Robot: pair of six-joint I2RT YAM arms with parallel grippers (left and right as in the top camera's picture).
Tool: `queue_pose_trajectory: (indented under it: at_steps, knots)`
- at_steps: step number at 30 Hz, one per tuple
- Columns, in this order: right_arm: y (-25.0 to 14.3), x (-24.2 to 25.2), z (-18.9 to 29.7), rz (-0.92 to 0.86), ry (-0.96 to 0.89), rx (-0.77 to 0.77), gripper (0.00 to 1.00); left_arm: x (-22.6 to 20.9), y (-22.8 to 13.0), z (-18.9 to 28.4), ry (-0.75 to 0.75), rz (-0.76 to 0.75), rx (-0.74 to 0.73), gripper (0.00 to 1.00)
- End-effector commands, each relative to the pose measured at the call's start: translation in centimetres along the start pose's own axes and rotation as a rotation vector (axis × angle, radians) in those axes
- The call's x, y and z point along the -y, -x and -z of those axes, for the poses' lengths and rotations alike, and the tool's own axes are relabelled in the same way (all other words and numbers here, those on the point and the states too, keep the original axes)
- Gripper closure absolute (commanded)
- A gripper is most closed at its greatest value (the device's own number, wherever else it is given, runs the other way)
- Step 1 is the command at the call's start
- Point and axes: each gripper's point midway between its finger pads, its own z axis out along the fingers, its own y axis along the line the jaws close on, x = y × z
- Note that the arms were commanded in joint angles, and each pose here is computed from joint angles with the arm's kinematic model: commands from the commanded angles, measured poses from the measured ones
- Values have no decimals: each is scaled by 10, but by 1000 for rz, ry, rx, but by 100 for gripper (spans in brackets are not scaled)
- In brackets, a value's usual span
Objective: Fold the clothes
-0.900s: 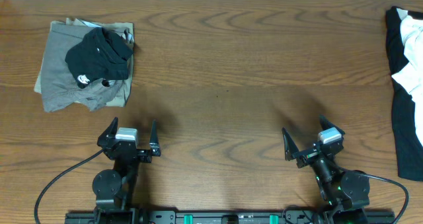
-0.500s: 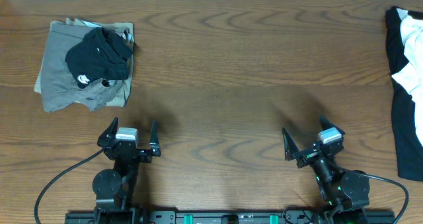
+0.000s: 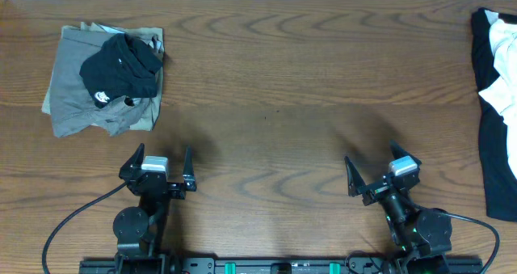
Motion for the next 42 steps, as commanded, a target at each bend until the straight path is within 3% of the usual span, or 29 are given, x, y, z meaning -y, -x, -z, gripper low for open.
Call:
queue_pose_trajectory:
  at_steps: [1, 42]
  knots:
    - [-1, 1, 0, 11, -2, 0, 1, 1, -17, -2, -10, -4, -40, 2]
    - [-1, 1, 0, 11, -2, 0, 1, 1, -14, -2, -10, -4, -29, 2]
